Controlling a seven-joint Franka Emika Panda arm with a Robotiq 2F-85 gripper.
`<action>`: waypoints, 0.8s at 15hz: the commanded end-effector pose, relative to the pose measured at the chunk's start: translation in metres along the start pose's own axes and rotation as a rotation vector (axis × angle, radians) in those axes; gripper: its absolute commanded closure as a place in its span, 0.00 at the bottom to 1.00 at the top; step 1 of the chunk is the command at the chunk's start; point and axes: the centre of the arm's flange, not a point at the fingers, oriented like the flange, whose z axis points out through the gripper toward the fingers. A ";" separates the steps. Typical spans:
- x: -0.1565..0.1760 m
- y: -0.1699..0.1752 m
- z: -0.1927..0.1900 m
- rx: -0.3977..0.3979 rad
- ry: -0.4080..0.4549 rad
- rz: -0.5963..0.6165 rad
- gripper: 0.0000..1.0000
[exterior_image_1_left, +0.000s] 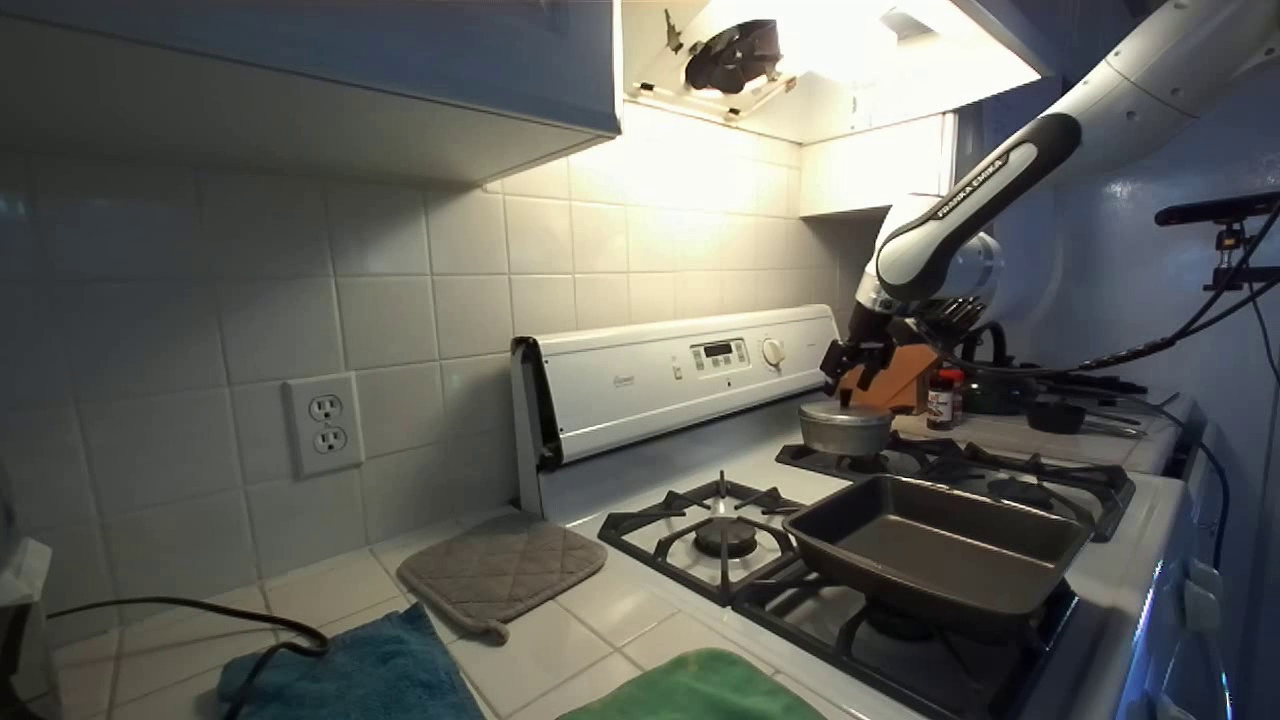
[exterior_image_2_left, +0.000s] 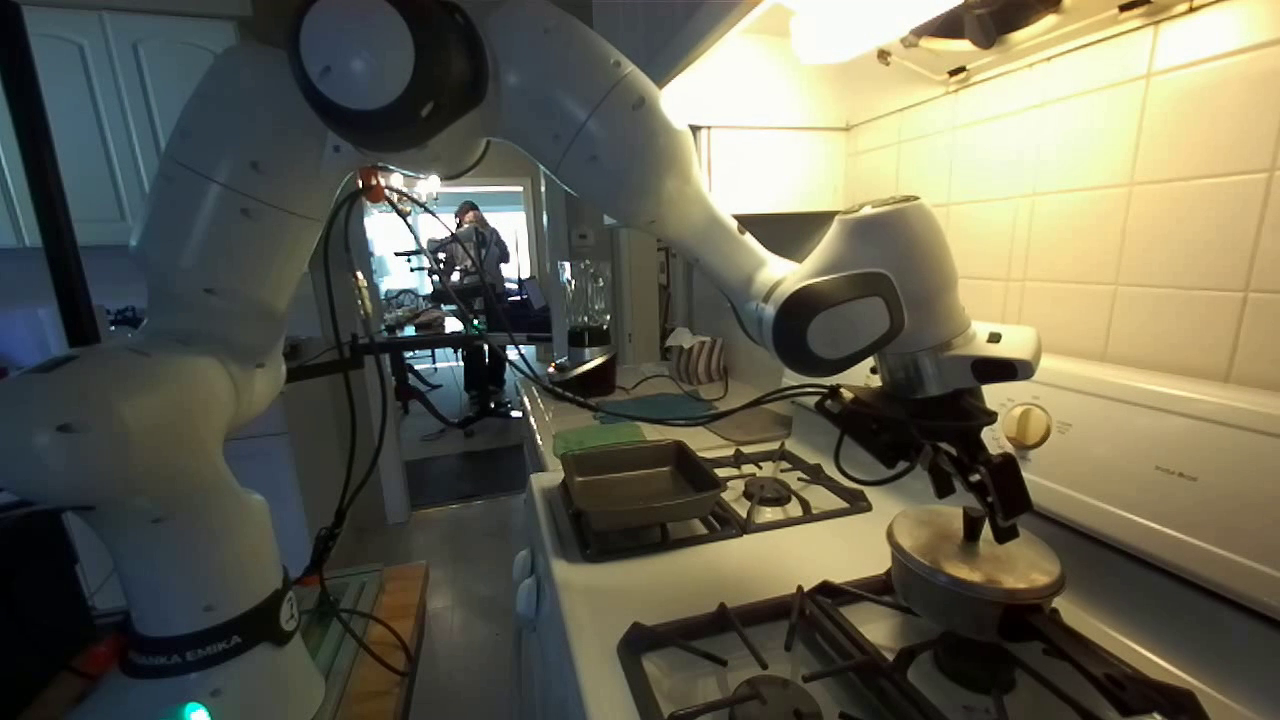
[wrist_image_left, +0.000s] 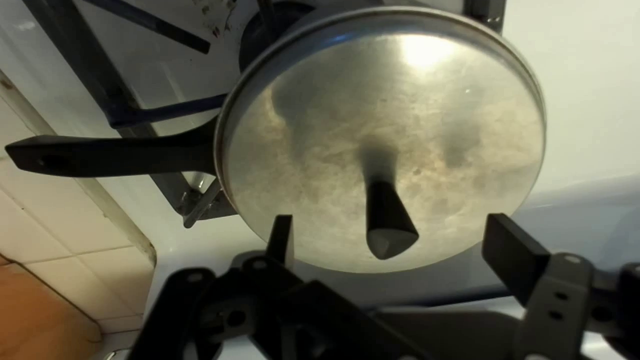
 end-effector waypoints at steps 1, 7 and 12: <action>0.009 0.003 0.006 -0.009 0.009 -0.009 0.31; 0.010 0.003 0.006 -0.009 0.010 -0.009 0.75; 0.010 0.001 0.007 -0.012 0.009 -0.008 0.22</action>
